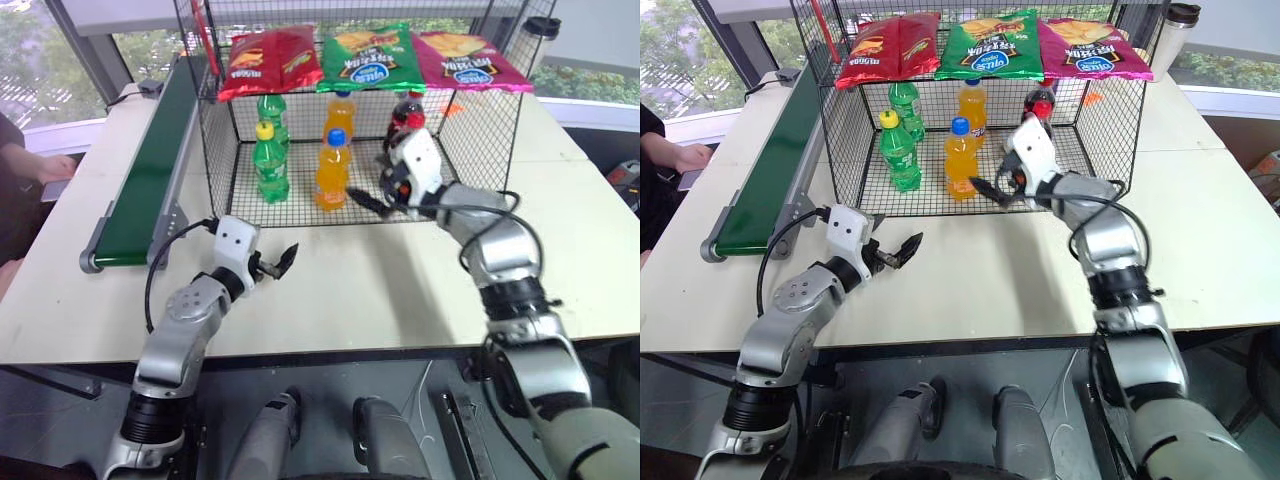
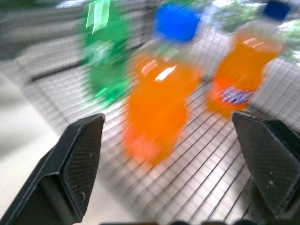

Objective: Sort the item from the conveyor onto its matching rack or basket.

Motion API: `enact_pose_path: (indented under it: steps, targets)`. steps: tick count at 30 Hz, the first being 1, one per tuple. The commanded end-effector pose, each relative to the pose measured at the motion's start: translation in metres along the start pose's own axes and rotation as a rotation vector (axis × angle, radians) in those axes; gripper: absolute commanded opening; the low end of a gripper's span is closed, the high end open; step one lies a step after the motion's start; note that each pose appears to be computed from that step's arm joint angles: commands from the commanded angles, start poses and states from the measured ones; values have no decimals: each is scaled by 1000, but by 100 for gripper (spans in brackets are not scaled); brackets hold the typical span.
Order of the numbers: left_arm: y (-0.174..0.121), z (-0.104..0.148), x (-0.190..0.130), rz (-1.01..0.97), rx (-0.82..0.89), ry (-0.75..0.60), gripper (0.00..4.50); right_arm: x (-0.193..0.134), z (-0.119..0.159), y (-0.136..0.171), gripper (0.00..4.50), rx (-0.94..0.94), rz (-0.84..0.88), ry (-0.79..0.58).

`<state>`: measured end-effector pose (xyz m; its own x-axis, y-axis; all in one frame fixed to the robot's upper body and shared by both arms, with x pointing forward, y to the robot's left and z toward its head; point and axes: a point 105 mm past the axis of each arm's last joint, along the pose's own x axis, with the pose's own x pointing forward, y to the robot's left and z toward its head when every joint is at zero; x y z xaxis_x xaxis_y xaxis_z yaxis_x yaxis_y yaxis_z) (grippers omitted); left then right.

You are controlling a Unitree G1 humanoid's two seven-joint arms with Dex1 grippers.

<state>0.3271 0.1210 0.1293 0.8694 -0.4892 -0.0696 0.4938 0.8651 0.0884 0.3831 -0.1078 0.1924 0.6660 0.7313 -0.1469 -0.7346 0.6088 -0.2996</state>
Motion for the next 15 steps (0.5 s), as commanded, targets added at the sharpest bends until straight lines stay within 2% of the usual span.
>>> enact_pose_path:
  steps: [1,3,5,15]
  targets:
    - [-3,11,-4,-53,7,-41,450,-15,0,34,444,-79,155,24]
    - [-4,10,-4,-85,-6,-36,450,-32,-15,57,444,-43,249,66]
    - [-5,8,-5,-104,-12,-25,450,-40,-22,66,444,-11,280,83]
    - [-14,-3,-8,-180,-18,18,450,-55,-52,71,444,120,234,138]
